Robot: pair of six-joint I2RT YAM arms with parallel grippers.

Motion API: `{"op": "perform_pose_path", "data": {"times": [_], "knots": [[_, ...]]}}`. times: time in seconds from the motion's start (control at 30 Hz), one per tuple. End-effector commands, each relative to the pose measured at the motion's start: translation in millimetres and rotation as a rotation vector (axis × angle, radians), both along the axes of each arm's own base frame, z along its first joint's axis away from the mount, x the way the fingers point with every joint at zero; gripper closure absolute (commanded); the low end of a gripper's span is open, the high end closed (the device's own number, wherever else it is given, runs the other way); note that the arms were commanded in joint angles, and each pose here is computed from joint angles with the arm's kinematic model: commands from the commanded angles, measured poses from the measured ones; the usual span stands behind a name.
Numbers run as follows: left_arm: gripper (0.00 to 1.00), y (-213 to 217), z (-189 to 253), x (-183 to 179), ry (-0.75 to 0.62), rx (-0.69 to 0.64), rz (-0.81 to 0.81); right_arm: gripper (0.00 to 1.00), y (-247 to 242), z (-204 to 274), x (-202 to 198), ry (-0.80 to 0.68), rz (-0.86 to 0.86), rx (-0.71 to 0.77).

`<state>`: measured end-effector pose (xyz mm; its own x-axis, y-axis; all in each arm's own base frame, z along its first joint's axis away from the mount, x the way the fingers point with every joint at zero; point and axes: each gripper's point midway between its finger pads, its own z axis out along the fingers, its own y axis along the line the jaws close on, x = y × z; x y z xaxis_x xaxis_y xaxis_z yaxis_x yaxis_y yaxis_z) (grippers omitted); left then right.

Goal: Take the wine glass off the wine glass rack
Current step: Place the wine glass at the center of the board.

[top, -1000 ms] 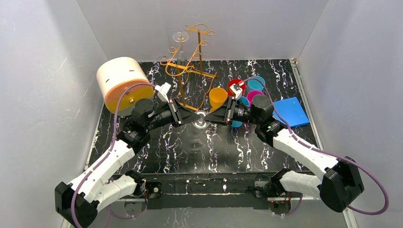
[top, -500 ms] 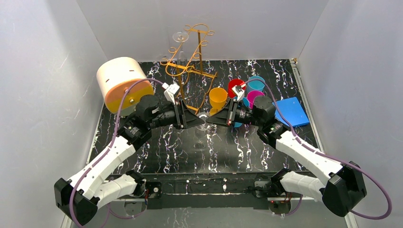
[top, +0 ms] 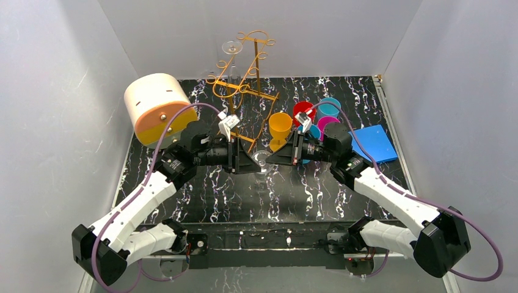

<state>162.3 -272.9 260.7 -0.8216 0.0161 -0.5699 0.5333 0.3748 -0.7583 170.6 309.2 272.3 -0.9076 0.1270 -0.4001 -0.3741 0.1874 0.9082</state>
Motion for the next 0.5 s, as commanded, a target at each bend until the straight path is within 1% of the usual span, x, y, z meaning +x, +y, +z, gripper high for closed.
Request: {"op": "perform_pose_path", "data": {"times": [0.0,0.1,0.2,0.23,0.3,0.43,0.47], "knots": [[0.59,-4.0,18.4,0.0,-0.047,-0.036,-0.020,0.99,2.0,30.7,-8.8,-0.100,0.063,0.064],[0.60,-6.5,24.1,0.6,-0.047,-0.068,-0.017,0.99,2.1,31.9,-8.0,-0.110,0.060,0.068],[0.75,-9.0,21.2,-2.1,-0.024,-0.073,-0.039,0.99,2.6,33.5,-8.7,-0.116,0.063,0.078],[0.77,-9.5,22.4,-4.4,-0.022,-0.078,-0.055,0.99,2.5,33.3,-8.1,-0.114,0.060,0.080],[0.87,-9.4,27.6,-8.8,-0.042,-0.089,-0.084,0.99,3.1,33.5,-8.7,-0.114,0.067,0.083],[1.00,-9.8,28.0,-11.6,-0.051,-0.093,-0.109,0.99,4.3,38.7,-9.4,-0.126,0.083,0.095],[1.00,-10.6,25.8,-11.6,-0.042,-0.090,-0.112,0.99,4.6,40.2,-10.2,-0.131,0.089,0.097]]}}
